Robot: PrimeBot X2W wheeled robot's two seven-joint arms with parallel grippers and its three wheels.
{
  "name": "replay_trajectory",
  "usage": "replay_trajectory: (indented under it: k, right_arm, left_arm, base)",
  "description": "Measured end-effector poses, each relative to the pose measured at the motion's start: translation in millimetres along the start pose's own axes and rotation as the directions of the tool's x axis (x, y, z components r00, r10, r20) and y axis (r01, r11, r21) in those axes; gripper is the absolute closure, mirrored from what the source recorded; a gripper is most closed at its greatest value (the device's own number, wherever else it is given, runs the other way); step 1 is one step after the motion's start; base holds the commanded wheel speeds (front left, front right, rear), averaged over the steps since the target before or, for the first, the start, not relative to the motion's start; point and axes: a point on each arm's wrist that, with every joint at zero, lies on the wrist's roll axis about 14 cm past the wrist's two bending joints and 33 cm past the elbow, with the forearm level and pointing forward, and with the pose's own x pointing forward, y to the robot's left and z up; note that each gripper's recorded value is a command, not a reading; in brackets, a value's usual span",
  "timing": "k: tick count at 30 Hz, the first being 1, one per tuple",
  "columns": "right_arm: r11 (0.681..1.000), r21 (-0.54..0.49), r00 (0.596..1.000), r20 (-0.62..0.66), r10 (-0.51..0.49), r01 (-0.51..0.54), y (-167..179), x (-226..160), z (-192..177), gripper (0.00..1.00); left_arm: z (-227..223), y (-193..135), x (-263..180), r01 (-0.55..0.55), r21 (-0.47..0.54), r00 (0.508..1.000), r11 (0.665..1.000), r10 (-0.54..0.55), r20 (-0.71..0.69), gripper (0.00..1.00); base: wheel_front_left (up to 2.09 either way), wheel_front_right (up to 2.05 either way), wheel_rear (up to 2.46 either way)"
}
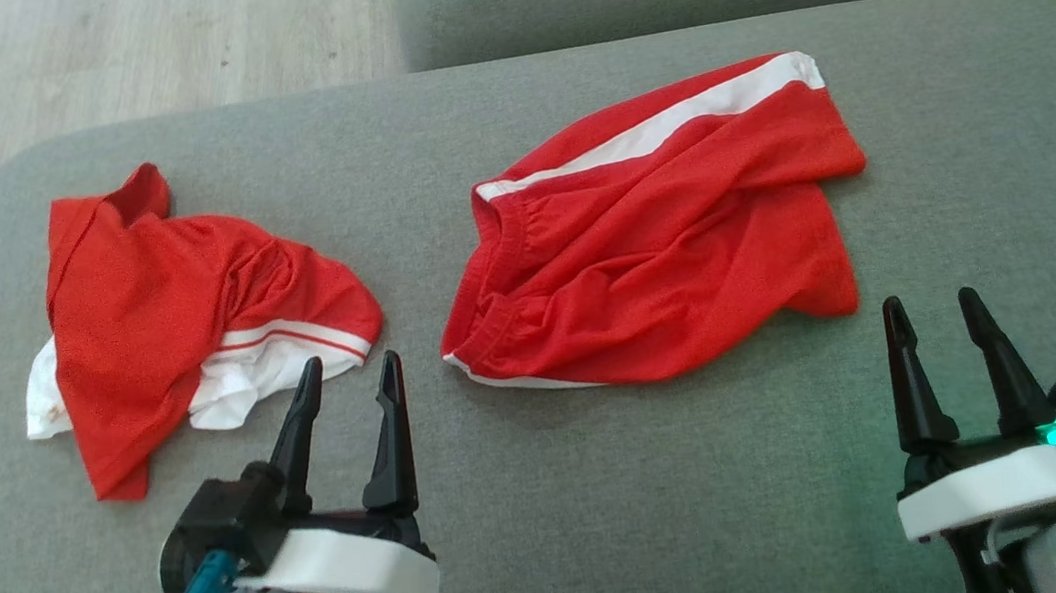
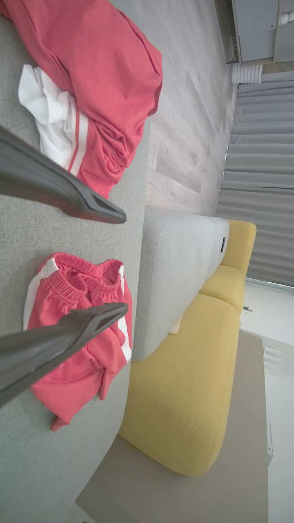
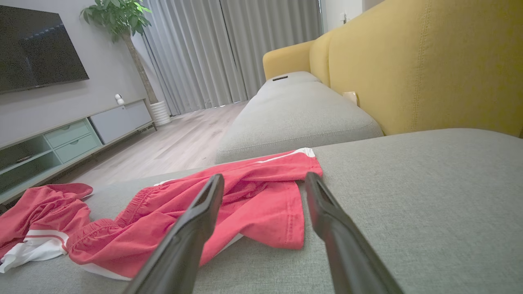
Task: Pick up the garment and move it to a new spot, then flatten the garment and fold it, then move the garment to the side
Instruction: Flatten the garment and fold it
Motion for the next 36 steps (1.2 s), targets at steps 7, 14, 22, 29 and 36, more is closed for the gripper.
replay_trajectory:
  k: [7,14,22,29,36]
  right_arm:
    - [0.999,-0.024,0.996,-0.082,-0.027,0.026,-11,8,-23,0.0]
    - [0.996,0.033,0.972,-0.22,-0.076,0.085,-27,44,-51,0.0]
    - [0.978,0.128,0.909,-0.406,-0.097,0.162,-33,65,-98,0.0]
    - [0.976,0.157,0.895,-0.441,-0.069,0.153,-22,81,-107,0.0]
    - [0.985,0.133,0.898,-0.439,-0.037,0.106,-14,82,-106,1.0]
  left_arm:
    - [-6,5,0,-0.017,-0.002,1.0,1.0,0.016,-0.02,0.0]
    - [-15,10,6,-0.025,0.0,0.999,1.0,0.025,-0.045,0.0]
    - [-23,16,10,-0.041,0.006,0.997,0.999,0.041,-0.07,0.0]
    - [-26,20,11,-0.052,0.009,0.995,0.999,0.053,-0.081,0.0]
    - [-28,18,12,-0.044,0.007,0.995,0.999,0.044,-0.084,0.0]
  base:
    - [0.0,0.0,0.0]
    - [0.0,0.0,0.0]
    - [0.0,0.0,0.0]
    - [0.0,0.0,0.0]
    - [0.0,0.0,0.0]
